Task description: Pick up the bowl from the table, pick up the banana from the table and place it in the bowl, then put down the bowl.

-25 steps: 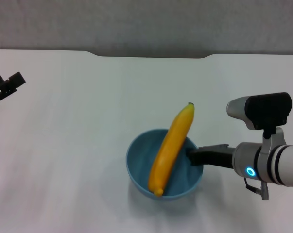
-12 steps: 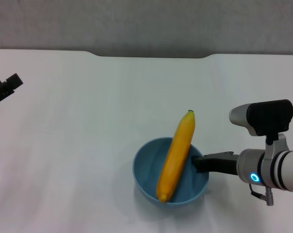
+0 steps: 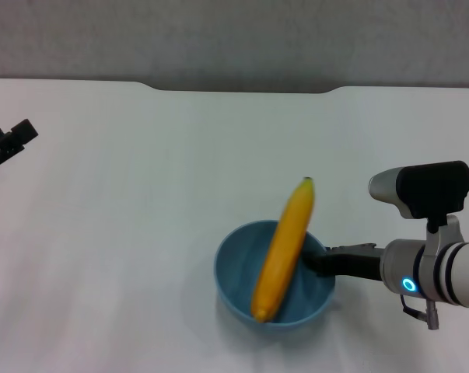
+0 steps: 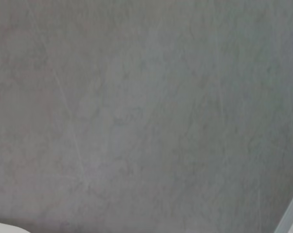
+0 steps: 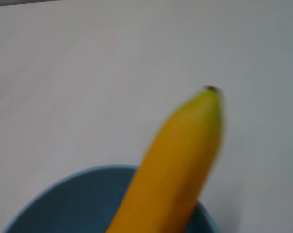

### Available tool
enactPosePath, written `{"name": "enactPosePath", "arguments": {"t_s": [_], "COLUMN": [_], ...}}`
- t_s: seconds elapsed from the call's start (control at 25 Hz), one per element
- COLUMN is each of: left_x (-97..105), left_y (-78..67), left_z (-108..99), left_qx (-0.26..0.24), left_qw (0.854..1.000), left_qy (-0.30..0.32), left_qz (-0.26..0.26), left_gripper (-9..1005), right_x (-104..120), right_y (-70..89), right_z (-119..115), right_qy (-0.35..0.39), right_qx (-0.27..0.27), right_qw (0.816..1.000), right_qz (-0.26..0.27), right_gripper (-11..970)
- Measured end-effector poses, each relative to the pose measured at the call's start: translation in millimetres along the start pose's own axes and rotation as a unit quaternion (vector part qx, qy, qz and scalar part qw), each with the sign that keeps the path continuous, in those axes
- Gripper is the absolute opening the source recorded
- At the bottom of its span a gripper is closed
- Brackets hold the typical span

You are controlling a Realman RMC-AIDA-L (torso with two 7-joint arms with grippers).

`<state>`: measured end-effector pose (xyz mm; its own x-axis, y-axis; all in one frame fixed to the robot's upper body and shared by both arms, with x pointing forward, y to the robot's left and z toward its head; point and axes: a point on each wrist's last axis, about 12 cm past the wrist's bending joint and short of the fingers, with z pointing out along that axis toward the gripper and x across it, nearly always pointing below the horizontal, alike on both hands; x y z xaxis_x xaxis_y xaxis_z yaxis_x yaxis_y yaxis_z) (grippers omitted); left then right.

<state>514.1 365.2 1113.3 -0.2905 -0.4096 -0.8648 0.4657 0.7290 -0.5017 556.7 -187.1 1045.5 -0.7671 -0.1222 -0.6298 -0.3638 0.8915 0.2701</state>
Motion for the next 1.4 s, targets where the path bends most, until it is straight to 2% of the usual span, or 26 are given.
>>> {"name": "enactPosePath", "arguments": {"t_s": [0.2, 0.48, 0.64, 0.76, 0.84, 0.92, 1.12, 1.24, 1.4], "left_x": [0, 1, 1, 2, 4, 11, 25, 34, 52], "left_y": [0.6, 0.5, 0.8, 1.2, 1.8, 2.6, 0.8, 1.3, 7.5], "left_z": [-2, -3, -4, -8, -13, -18, -24, -29, -35], "left_qx": [-0.002, -0.001, -0.003, -0.004, -0.007, -0.005, 0.007, -0.001, -0.043], "left_qw": [1.000, 1.000, 1.000, 1.000, 1.000, 0.999, 0.996, 0.992, 0.986], "left_qy": [0.000, 0.000, -0.001, -0.008, -0.018, -0.034, -0.059, -0.084, -0.116], "left_qz": [-0.001, -0.001, -0.001, 0.003, 0.011, 0.028, 0.070, 0.095, 0.112], "left_gripper": [906, 906, 906, 906, 906, 906, 906, 906, 906], "right_x": [-5, -13, -11, -14, -18, -20, -13, -3, 23], "right_y": [3.8, 16.0, 17.4, 16.6, 14.2, 5.6, -8.2, -18.7, -25.8], "right_z": [-4, -24, -41, -61, -76, -91, -96, -97, -87], "right_qy": [-0.014, -0.057, -0.082, -0.136, -0.195, -0.271, -0.314, -0.337, -0.397], "right_qx": [-0.005, -0.010, 0.010, 0.035, 0.057, 0.089, 0.121, 0.145, 0.174], "right_qw": [1.000, 0.997, 0.993, 0.985, 0.973, 0.953, 0.937, 0.926, 0.896], "right_qz": [-0.002, -0.043, -0.082, -0.100, -0.111, -0.106, -0.096, -0.088, -0.100], "right_gripper": [247, 571, 748, 827, 879, 878, 875, 874, 872]}}
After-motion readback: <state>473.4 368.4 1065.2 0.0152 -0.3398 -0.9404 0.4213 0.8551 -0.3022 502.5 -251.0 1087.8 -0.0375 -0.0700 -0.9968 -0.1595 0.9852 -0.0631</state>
